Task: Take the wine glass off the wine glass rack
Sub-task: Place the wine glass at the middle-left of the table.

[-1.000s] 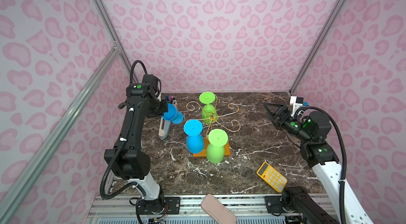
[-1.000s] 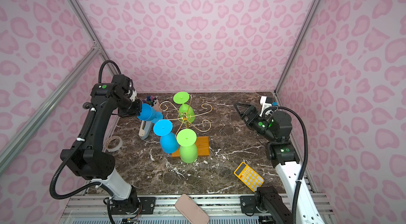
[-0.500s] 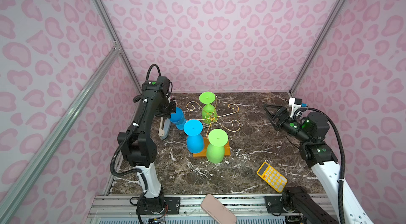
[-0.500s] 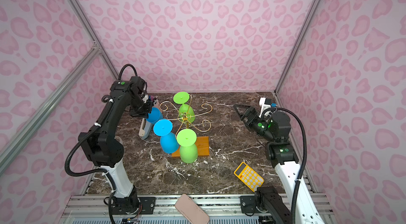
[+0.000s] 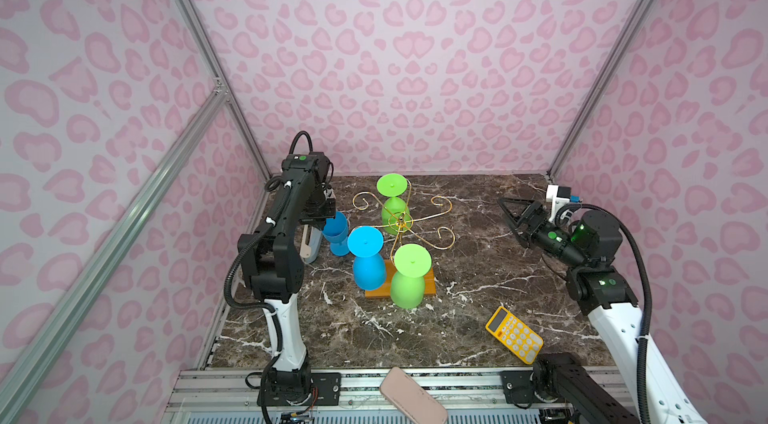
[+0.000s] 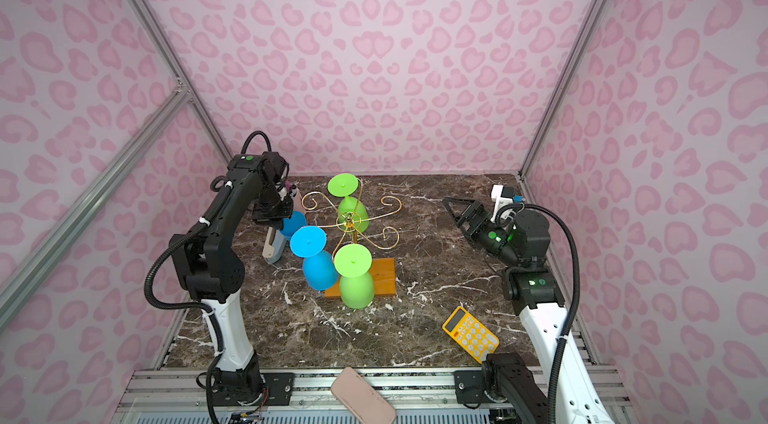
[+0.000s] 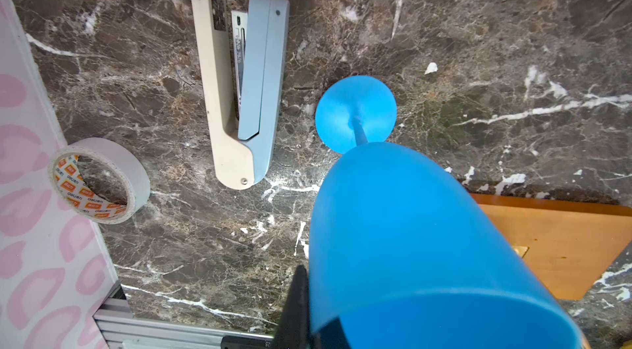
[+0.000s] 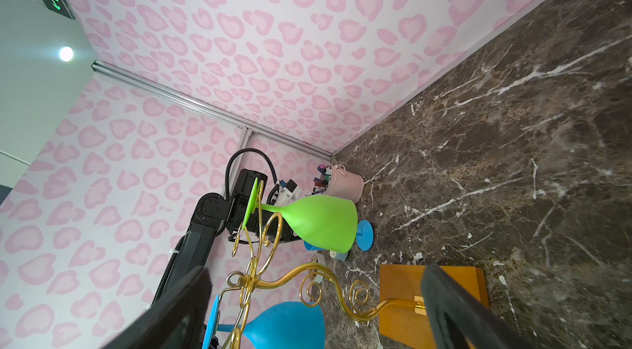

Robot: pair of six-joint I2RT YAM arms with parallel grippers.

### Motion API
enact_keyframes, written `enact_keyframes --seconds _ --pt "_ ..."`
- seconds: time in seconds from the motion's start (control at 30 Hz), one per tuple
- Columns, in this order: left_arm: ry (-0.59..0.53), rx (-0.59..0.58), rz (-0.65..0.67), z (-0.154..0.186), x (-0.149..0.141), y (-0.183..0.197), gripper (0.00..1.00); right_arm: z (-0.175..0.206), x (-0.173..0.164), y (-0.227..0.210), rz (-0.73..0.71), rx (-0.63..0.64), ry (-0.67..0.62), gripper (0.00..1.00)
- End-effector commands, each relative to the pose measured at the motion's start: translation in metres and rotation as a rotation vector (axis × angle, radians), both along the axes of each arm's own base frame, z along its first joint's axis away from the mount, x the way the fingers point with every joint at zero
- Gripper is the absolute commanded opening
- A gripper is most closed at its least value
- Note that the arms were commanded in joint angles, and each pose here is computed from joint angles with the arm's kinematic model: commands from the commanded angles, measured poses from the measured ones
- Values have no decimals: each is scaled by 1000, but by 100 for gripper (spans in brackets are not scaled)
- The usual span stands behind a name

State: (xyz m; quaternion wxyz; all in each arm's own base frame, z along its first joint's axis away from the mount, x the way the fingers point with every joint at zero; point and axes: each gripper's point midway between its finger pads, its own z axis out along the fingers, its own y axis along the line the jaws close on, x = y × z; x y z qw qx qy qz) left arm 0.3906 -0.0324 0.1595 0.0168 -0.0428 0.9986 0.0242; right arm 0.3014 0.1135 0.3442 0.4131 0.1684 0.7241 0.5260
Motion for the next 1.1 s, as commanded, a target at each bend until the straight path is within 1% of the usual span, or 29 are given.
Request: enact_keyframes --seconds 0.0,0.17,0.23,0.33,0.37,0.4,0.5,0.6,0.63,0.7,0.73,0.83,1.0,1.07 --pt "28 9 3 -3 -3 2 11 7 -1 1 12 2 -37 97" --pt "40 10 1 -5 -2 1 23 8 0 -1 8 6 -38 98" --pt "43 12 0 -6 -3 1 31 9 0 -1 9 6 -41 98" --pt "22 3 1 0 -2 0 35 9 -1 -2 11 0 -45 97" --pt "12 -1 2 3 -1 0 35 9 -1 -2 11 -4 -46 97" --pt "0 -5 2 6 -1 -1 42 9 -1 -2 10 -11 -47 97" --pt "-41 -15 0 18 1 -2 53 6 -3 -4 4 -51 -48 97" --pt "-100 -29 3 34 4 -4 70 13 -8 -3 13 -105 -92 97" --pt "-124 -36 6 41 5 -4 80 15 -11 -3 19 -138 -114 96" --pt "-174 -49 13 55 6 -5 88 15 -17 -6 15 -226 -137 95" --pt "-200 -62 17 62 6 -6 97 15 -20 -9 6 -270 -152 95" --pt "-252 -103 23 77 5 -9 98 12 -30 -11 -1 -335 -198 93" --pt "-361 -128 40 105 3 -10 98 10 -47 2 37 -357 -296 88" --pt "-419 -154 45 122 1 -11 98 8 -55 12 67 -378 -328 84"
